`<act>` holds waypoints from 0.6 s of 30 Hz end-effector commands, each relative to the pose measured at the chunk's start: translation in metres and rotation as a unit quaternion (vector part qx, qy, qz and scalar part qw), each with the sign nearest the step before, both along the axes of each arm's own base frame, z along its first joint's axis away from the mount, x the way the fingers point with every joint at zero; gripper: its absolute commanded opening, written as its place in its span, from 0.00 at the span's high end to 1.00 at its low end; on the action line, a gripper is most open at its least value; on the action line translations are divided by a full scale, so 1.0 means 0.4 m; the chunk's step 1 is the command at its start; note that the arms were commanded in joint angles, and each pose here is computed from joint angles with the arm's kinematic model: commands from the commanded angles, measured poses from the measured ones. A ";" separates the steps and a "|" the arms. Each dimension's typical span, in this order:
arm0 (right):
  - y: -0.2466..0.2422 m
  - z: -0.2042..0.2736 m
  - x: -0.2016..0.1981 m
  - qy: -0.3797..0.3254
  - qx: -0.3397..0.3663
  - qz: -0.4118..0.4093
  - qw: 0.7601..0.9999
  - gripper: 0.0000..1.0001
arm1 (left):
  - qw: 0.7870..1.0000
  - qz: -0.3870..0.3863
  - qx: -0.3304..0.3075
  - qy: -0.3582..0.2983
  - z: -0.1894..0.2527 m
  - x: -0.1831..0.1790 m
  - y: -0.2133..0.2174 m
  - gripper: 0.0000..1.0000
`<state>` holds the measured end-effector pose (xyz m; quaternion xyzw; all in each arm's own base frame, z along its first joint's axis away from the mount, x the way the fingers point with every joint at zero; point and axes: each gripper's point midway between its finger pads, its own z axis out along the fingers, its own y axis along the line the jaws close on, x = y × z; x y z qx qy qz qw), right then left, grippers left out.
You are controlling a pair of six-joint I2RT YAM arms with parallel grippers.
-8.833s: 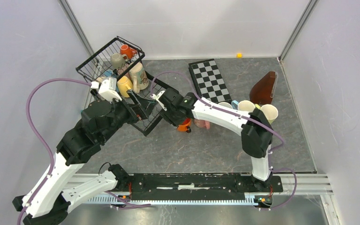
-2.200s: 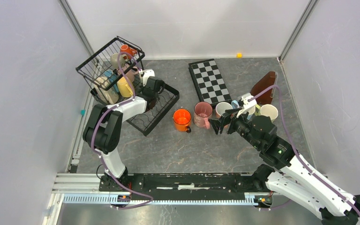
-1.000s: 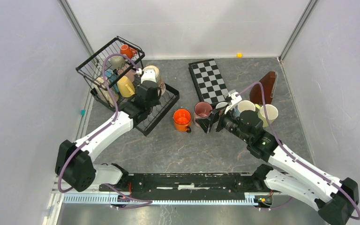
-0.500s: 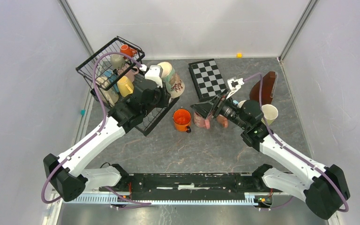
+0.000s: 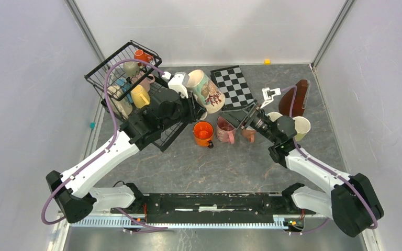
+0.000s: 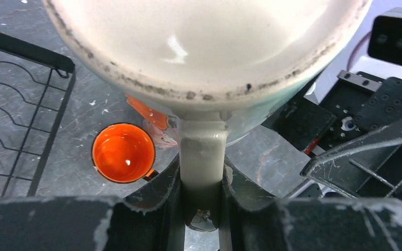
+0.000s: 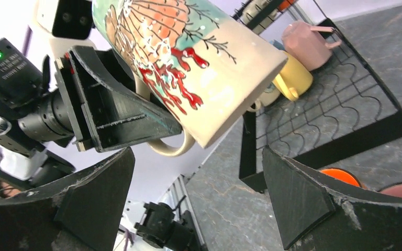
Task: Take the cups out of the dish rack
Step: Unload the cup from the dish rack.
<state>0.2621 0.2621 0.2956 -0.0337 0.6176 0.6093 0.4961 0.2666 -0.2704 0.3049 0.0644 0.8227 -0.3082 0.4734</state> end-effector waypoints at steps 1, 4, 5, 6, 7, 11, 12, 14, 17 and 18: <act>-0.006 0.084 -0.016 -0.040 0.061 0.021 0.997 0.02 | 0.989 -0.024 -0.133 -0.067 0.231 -0.025 -0.047 0.98; 0.000 0.106 -0.020 -0.044 0.083 0.037 0.995 0.02 | 0.987 -0.037 -0.141 -0.061 0.232 -0.036 -0.064 0.98; 0.002 0.109 -0.021 -0.043 0.088 0.041 0.994 0.02 | 0.987 -0.042 -0.145 -0.058 0.232 -0.039 -0.071 0.98; 0.002 0.116 -0.023 -0.045 0.095 0.044 0.994 0.03 | 0.986 -0.046 -0.148 -0.055 0.231 -0.042 -0.078 0.98; 0.001 0.121 -0.023 -0.045 0.100 0.046 0.993 0.03 | 0.986 -0.051 -0.151 -0.052 0.230 -0.047 -0.085 0.98; -0.003 0.146 -0.033 -0.050 0.126 0.055 0.989 0.10 | 0.981 -0.074 -0.175 -0.042 0.236 -0.067 -0.113 0.98; -0.004 0.150 -0.034 -0.049 0.132 0.058 0.988 0.12 | 0.980 -0.074 -0.180 -0.039 0.235 -0.068 -0.116 0.98; -0.005 0.160 -0.038 -0.046 0.146 0.065 0.986 0.14 | 0.977 -0.088 -0.194 -0.032 0.238 -0.080 -0.128 0.98; -0.010 0.182 -0.049 -0.041 0.180 0.082 0.979 0.19 | 0.973 -0.093 -0.208 -0.025 0.237 -0.087 -0.136 0.98; -0.014 0.192 -0.055 -0.041 0.193 0.089 0.976 0.21 | 0.973 -0.094 -0.210 -0.023 0.233 -0.088 -0.140 0.98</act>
